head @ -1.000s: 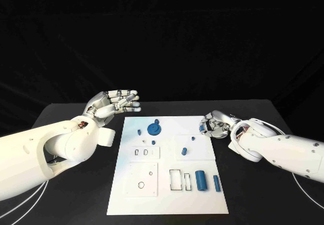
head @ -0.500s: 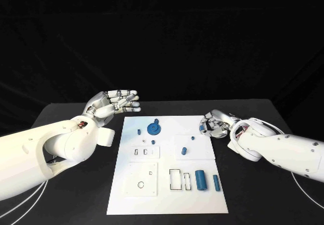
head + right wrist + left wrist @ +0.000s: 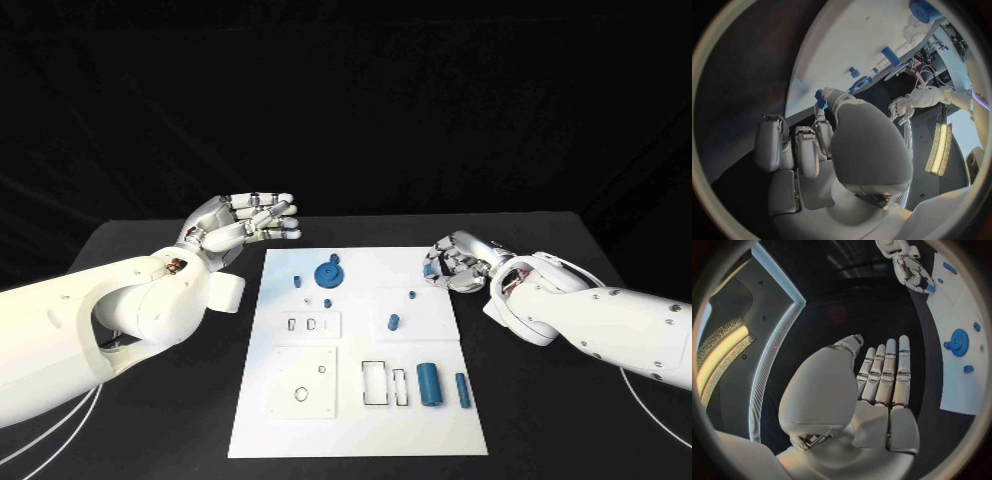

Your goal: Assemble the parts on the task board

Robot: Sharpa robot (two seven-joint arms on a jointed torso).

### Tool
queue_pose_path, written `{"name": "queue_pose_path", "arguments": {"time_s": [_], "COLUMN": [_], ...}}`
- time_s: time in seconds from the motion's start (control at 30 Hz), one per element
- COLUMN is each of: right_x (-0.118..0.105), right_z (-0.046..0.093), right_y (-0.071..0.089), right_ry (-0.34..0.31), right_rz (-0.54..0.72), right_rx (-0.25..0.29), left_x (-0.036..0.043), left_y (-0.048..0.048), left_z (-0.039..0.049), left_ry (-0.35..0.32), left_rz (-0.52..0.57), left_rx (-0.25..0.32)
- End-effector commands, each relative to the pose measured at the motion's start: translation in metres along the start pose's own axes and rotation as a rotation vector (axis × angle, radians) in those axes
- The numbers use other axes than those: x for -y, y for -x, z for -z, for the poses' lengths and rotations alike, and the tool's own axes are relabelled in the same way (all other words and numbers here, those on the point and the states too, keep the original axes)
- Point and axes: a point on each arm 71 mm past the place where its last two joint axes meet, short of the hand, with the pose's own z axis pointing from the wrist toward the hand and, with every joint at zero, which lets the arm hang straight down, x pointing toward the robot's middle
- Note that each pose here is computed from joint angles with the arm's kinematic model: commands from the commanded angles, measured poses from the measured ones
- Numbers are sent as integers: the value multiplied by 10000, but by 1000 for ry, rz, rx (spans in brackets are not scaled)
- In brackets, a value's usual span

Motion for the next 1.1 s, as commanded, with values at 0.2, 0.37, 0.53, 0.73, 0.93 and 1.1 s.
{"name": "queue_pose_path", "arguments": {"time_s": [0.2,0.37,0.53,0.73,0.93,1.1], "right_x": [-249,-625,-1032,-1394,-1594,-1693], "right_z": [-8,-16,-21,-31,-46,-45], "right_y": [87,-28,-218,-436,-671,-854], "right_ry": [-17,8,68,132,163,165], "right_rz": [-85,-131,-130,-91,-62,-41], "right_rx": [47,6,-45,-83,-107,-138], "left_x": [2,-4,-11,-18,-22,-24], "left_y": [-16,-15,-29,-38,-58,-64], "left_z": [-8,-19,-32,-44,-53,-57], "left_ry": [-4,-4,-3,-2,-1,1], "left_rz": [4,2,1,-1,0,-1], "left_rx": [-17,-14,-16,-15,-18,-17]}}
